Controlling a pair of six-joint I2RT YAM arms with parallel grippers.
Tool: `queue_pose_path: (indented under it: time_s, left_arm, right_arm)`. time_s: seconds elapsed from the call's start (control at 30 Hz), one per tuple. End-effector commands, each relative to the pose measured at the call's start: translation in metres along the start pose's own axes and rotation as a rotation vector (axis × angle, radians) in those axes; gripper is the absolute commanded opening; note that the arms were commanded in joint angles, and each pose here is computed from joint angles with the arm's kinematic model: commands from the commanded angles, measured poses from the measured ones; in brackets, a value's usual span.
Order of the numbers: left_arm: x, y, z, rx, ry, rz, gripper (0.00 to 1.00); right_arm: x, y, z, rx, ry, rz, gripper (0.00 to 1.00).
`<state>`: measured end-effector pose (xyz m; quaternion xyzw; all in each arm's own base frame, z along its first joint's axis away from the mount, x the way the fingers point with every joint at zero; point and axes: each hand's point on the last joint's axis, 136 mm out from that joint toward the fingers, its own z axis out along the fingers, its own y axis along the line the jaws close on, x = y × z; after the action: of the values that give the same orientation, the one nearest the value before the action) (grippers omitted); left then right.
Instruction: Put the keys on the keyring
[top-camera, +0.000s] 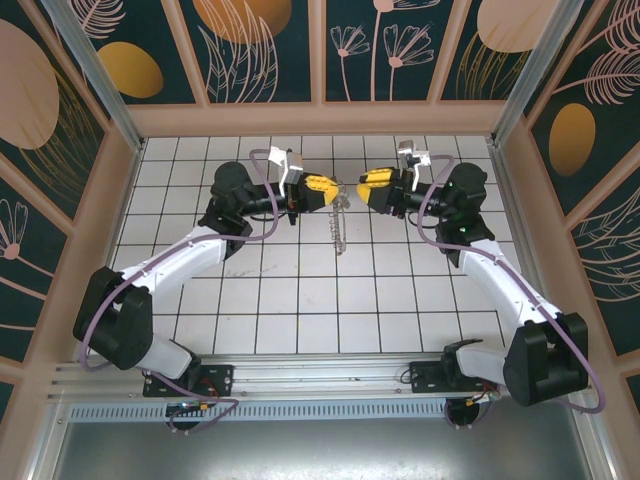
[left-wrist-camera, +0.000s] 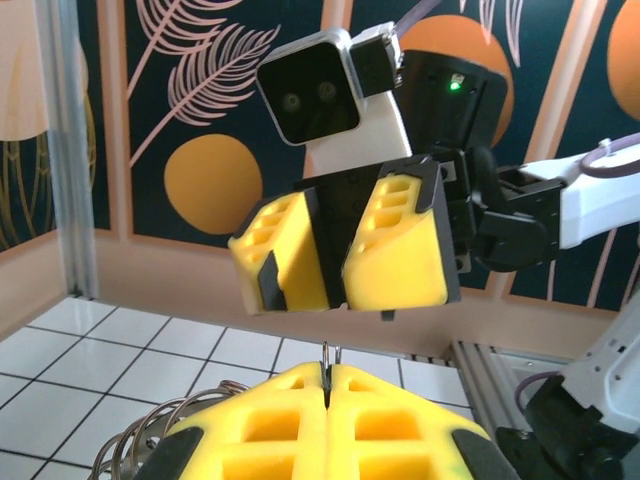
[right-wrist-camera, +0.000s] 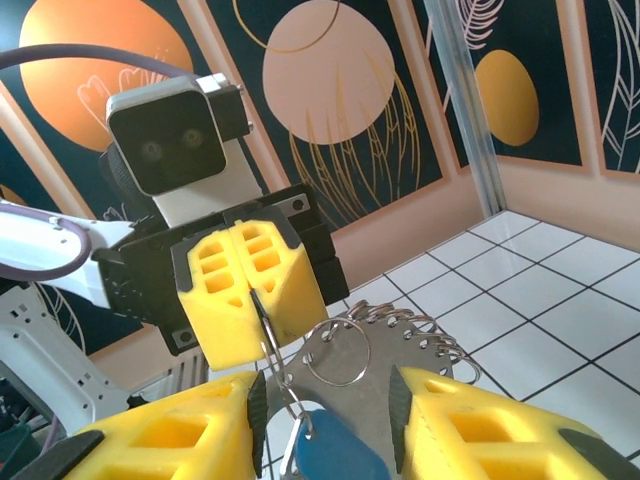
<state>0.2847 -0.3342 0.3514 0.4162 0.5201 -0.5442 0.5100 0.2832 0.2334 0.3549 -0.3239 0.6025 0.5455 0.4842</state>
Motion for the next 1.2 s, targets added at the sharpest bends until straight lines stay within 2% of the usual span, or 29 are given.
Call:
queue_pose_path:
  time_s: [0.0,0.17,0.77,1.0,1.17]
  left_arm:
    - [-0.024,-0.017,0.004,0.095,-0.037,0.035,0.00]
    - [-0.024,-0.020,0.006,0.131,-0.018,0.016,0.00]
    - [-0.020,-0.014,0.008,0.126,-0.007,0.003,0.00]
    - [-0.021,-0.012,0.010,0.120,-0.010,0.006,0.00]
    - [-0.022,-0.011,0.010,0.116,-0.012,0.009,0.00]
  right_arm:
    - [-0.014,0.016,0.002,-0.072,-0.009,-0.069,0.39]
    - [-0.016,0.021,0.002,-0.097,-0.012,-0.071,0.39]
    - [-0.015,0.031,0.019,-0.160,-0.013,-0.068,0.37]
    - [-0.006,0.026,0.020,-0.146,-0.007,-0.051,0.27]
    - [-0.002,0.023,0.020,-0.130,-0.005,-0.047,0.08]
